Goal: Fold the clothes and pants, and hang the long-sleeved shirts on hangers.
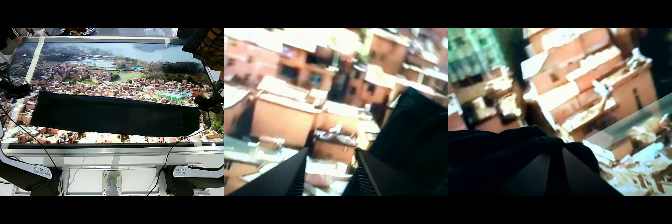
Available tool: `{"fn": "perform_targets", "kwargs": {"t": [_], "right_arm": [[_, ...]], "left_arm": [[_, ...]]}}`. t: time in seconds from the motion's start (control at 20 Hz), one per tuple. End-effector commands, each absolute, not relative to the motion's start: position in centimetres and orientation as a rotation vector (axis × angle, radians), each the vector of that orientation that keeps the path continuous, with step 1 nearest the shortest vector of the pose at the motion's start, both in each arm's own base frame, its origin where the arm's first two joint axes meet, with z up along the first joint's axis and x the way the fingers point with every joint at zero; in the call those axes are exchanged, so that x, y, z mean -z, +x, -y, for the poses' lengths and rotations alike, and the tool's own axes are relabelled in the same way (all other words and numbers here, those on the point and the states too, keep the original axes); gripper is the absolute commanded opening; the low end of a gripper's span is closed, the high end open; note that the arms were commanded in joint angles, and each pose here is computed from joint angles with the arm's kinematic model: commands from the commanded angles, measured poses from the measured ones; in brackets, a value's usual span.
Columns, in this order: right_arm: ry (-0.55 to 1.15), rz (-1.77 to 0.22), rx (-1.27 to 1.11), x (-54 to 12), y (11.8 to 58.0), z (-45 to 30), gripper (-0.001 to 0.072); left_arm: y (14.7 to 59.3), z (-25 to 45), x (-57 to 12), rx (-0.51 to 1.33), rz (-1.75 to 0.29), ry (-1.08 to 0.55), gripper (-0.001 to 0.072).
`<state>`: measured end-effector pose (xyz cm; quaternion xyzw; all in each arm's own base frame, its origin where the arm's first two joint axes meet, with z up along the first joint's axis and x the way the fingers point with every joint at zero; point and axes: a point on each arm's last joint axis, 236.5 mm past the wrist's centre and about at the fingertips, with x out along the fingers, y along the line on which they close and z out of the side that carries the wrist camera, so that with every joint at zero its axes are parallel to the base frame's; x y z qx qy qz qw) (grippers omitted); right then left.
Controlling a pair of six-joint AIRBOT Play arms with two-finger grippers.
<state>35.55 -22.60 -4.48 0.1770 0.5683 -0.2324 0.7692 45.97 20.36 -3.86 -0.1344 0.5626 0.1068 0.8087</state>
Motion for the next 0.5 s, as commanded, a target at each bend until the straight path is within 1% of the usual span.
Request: {"fn": "perform_targets", "kwargs": {"t": [0.0,0.05,0.25,0.45], "right_arm": [[0.451,-1.2,0.477,4.8,37.0,21.5,0.0201],[0.45,-1.198,0.476,4.6,37.1,21.6,0.026],[0.41,-1.229,0.439,3.5,36.6,21.2,0.0267],[0.351,-1.235,0.392,1.4,35.8,20.6,0.0268]], "left_arm": [[47.7,-18.7,4.2,-0.191,-1.163,-0.324,0.0454],[47.5,-18.7,4.0,-0.19,-1.167,-0.322,0.0504],[45.5,-18.1,3.0,-0.145,-1.229,-0.301,0.0504],[41.2,-16.7,3.5,-0.071,-1.41,-0.305,0.0504]]}}
